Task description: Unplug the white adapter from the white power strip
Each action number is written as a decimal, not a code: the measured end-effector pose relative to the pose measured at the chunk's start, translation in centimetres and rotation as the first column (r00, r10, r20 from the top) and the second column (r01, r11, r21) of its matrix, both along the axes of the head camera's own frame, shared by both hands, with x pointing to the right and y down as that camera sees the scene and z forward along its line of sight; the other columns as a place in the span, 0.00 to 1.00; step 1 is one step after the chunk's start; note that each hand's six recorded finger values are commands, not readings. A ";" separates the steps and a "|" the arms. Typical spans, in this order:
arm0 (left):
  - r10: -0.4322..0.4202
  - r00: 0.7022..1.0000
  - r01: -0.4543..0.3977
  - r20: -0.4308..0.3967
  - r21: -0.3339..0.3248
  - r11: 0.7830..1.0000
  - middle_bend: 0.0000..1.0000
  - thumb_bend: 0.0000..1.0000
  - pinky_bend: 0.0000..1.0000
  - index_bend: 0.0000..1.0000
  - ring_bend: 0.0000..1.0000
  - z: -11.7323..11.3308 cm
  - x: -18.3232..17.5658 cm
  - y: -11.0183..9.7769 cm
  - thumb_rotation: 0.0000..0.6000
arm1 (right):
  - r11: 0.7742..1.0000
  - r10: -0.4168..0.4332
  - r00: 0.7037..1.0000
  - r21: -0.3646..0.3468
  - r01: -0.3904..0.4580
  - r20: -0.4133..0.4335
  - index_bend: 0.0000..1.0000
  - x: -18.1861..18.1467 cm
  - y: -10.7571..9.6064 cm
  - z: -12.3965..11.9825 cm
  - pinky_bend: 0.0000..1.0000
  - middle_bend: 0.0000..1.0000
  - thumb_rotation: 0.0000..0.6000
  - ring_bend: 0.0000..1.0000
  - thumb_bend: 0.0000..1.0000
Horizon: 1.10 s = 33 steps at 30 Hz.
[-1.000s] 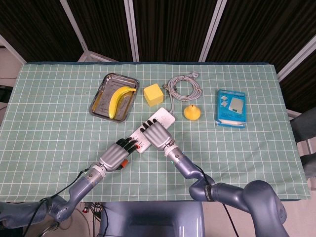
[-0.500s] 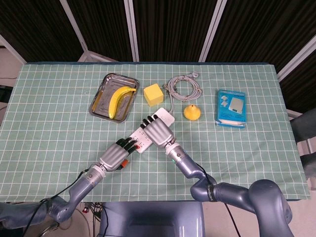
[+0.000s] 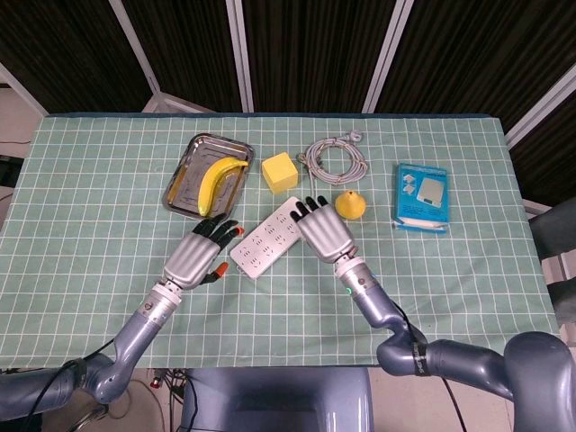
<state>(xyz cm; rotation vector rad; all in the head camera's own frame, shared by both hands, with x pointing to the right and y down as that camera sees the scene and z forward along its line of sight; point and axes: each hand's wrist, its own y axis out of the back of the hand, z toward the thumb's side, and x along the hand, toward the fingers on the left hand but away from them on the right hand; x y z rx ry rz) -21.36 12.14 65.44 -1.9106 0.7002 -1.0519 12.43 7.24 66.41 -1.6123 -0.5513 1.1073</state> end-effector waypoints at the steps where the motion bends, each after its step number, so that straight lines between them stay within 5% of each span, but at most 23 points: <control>1: -0.013 1.000 0.013 -0.011 0.012 1.000 0.13 0.31 0.17 0.18 0.04 -0.6 -0.2 -0.2 1.00 | 1.000 0.016 1.000 -0.008 -0.016 -0.008 0.53 0.8 0.1 0.0 0.29 0.29 1.00 0.26 0.87; 4: -0.054 0.998 0.056 -0.037 0.038 0.998 0.13 0.26 0.17 0.18 0.04 -2.3 -1.1 -0.6 1.00 | 0.997 0.064 0.997 -0.042 -0.066 -0.043 0.44 3.4 0.8 0.3 0.25 0.22 1.00 0.20 0.72; 8: -0.121 0.992 0.123 -0.047 0.054 0.991 0.12 0.23 0.17 0.18 0.04 -3.8 -3.3 -0.3 1.00 | 0.990 0.110 0.989 -0.081 -0.119 -0.102 0.18 5.9 1.6 1.1 0.18 0.12 1.00 0.10 0.53; 12: -0.213 0.976 0.215 -0.037 0.054 0.975 0.11 0.23 0.17 0.17 0.04 -4.9 -6.7 0.7 1.00 | 0.973 0.170 0.972 -0.128 -0.191 -0.161 0.01 8.4 2.6 1.8 0.12 0.03 1.00 0.02 0.44; 17: -0.293 0.956 0.293 -0.007 0.069 0.954 0.11 0.23 0.16 0.17 0.04 -6.1 -10.8 2.1 1.00 | 0.953 0.234 0.953 -0.147 -0.263 -0.192 0.00 10.9 3.5 1.7 0.08 0.00 1.00 0.00 0.41; 25: -0.398 0.917 0.395 0.025 0.090 0.914 0.08 0.18 0.14 0.14 0.03 -7.9 -16.6 5.0 1.00 | 0.944 0.294 0.947 -0.114 -0.309 -0.130 0.00 13.2 4.4 -0.3 0.01 0.00 1.00 0.00 0.40; 33: -0.485 0.871 0.473 0.076 0.141 0.870 0.01 0.09 0.08 0.04 0.00 -9.4 -22.3 7.6 1.00 | 0.930 0.362 0.932 -0.054 -0.363 -0.025 0.00 17.7 7.3 -3.5 0.00 0.00 1.00 0.00 0.21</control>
